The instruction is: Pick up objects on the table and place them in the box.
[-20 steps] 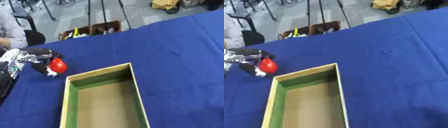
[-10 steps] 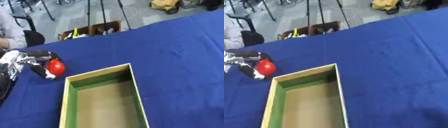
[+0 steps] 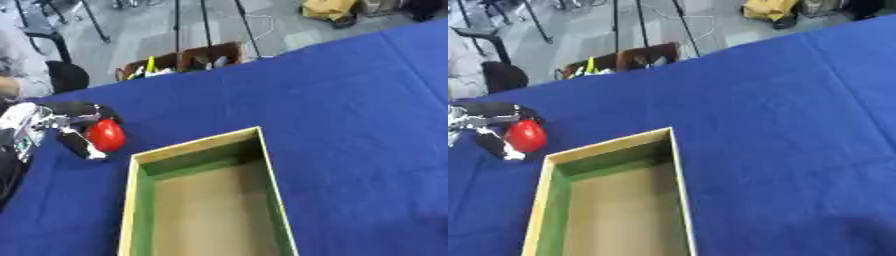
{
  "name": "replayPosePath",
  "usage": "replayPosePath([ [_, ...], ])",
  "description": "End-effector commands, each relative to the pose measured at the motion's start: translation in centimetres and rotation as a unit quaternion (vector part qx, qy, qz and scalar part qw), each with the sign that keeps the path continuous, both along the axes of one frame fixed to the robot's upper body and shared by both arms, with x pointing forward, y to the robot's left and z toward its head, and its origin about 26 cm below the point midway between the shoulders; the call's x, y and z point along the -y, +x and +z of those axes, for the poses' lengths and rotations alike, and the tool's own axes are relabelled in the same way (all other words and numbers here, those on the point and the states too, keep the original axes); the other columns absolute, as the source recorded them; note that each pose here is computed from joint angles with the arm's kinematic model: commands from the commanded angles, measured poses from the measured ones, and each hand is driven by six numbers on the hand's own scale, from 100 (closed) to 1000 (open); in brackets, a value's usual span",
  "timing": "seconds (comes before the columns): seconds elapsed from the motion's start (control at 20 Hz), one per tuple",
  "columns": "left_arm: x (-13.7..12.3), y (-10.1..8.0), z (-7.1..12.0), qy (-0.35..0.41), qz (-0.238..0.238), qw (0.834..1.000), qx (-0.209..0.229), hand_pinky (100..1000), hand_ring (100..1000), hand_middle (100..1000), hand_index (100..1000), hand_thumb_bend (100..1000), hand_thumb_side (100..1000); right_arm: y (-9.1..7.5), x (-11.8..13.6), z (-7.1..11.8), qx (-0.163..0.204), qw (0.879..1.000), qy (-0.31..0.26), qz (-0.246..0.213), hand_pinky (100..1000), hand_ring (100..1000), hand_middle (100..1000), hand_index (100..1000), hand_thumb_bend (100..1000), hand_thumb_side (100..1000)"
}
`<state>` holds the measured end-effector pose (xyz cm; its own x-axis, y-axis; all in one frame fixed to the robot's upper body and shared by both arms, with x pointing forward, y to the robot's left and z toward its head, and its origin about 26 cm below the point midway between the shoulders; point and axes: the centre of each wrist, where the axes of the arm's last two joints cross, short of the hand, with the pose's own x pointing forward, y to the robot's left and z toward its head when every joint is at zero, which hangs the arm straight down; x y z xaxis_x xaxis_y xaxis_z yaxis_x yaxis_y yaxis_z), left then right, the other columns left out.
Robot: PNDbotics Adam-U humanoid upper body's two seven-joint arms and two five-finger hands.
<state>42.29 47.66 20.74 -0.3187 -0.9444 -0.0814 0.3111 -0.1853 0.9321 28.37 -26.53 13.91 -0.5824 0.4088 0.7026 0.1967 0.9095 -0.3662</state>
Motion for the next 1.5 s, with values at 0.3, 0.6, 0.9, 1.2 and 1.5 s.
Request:
replayPosePath([
  [0.3, -1.75, -0.84, 0.35, 0.07, -0.089, 0.986, -0.127, 469, 709, 841, 903, 100, 354, -0.13, 0.03, 0.83, 0.015, 1.0, 0.001, 0.002, 259, 403, 361, 591, 293, 738],
  [0.6, -1.62, -0.76, 0.37, 0.032, -0.088, 0.99, -0.105, 429, 669, 806, 860, 100, 369, -0.13, 0.06, 0.86, 0.015, 1.0, 0.003, 0.002, 260, 404, 361, 591, 292, 735],
  [0.9, -1.77, -0.93, 0.28, 0.002, -0.084, 0.992, -0.095, 477, 693, 819, 821, 100, 355, -0.11, 0.1, 0.92, 0.015, 1.0, 0.004, 0.003, 260, 403, 361, 590, 293, 729],
  [1.2, -1.97, -1.05, 0.54, -0.027, -0.07, 0.994, -0.078, 480, 706, 825, 693, 100, 280, -0.1, 0.16, 0.94, 0.014, 1.0, 0.006, 0.003, 264, 400, 358, 588, 286, 722],
  [1.5, -2.1, -1.19, 1.09, -0.036, -0.049, 0.997, -0.056, 479, 725, 836, 585, 100, 224, -0.12, 0.24, 0.94, 0.014, 1.0, 0.01, 0.004, 266, 397, 355, 584, 279, 717],
])
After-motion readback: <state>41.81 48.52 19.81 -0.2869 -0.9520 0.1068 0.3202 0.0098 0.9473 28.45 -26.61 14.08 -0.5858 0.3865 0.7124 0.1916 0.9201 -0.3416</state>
